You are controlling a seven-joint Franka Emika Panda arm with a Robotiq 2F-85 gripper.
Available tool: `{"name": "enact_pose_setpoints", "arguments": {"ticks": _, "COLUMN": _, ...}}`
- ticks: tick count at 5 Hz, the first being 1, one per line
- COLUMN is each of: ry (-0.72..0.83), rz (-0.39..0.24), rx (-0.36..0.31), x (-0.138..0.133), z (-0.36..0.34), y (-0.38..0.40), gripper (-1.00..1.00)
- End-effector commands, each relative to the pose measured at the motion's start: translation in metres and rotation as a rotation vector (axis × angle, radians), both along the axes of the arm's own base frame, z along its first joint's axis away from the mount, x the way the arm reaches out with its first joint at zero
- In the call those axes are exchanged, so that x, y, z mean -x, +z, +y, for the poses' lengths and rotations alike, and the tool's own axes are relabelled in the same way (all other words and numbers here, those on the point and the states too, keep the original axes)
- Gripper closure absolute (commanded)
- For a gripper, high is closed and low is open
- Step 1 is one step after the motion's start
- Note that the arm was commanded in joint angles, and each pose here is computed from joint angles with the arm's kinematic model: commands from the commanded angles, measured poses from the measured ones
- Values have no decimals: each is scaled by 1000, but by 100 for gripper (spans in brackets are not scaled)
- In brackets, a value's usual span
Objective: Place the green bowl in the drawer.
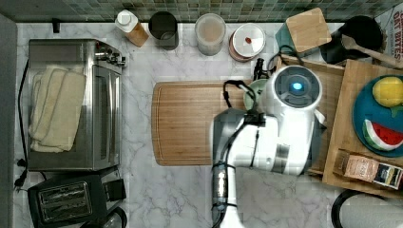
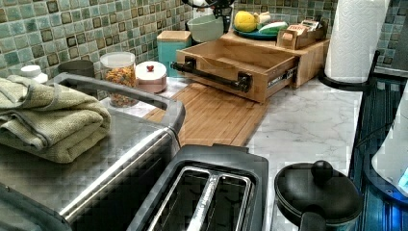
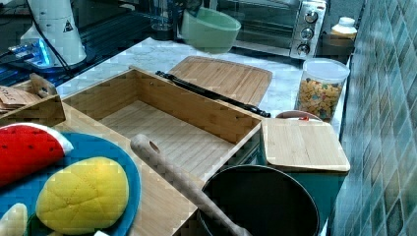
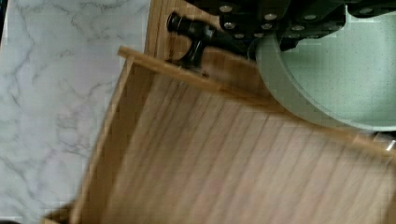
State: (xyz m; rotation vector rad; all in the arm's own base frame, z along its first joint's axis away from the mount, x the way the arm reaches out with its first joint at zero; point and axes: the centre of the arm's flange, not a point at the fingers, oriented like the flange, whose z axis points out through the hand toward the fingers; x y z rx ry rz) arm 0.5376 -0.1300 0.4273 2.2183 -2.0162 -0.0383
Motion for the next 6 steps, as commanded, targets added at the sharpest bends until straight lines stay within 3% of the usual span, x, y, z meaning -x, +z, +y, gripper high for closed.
{"name": "enact_pose_setpoints", "arguments": {"ticks": 1, "ry": -345, "rz": -118, "rx": 47, "x": 16, "z": -69, "y": 19, "gripper": 100}}
{"name": "enact_pose_setpoints", "arguments": {"ticks": 2, "ry": -370, "rz": -154, "rx": 29, "x": 32, "z": -94, "y": 9, "gripper": 100}}
{"name": "enact_pose_setpoints", "arguments": {"ticks": 3, "ry": -393, "rz": -132, "rx": 19, "x": 36, "z": -117, "y": 7, "gripper": 100}}
{"name": "enact_pose_setpoints", "arguments": {"ticks": 4, "ry": -397, "rz": -171, "rx": 4, "x": 42, "z": -124, "y": -8, "gripper": 100}}
{"name": "enact_pose_setpoints", "arguments": {"ticks": 6, "ry": -411, "rz": -172, "rx": -99, "x": 57, "z": -134, "y": -64, "gripper": 100}}
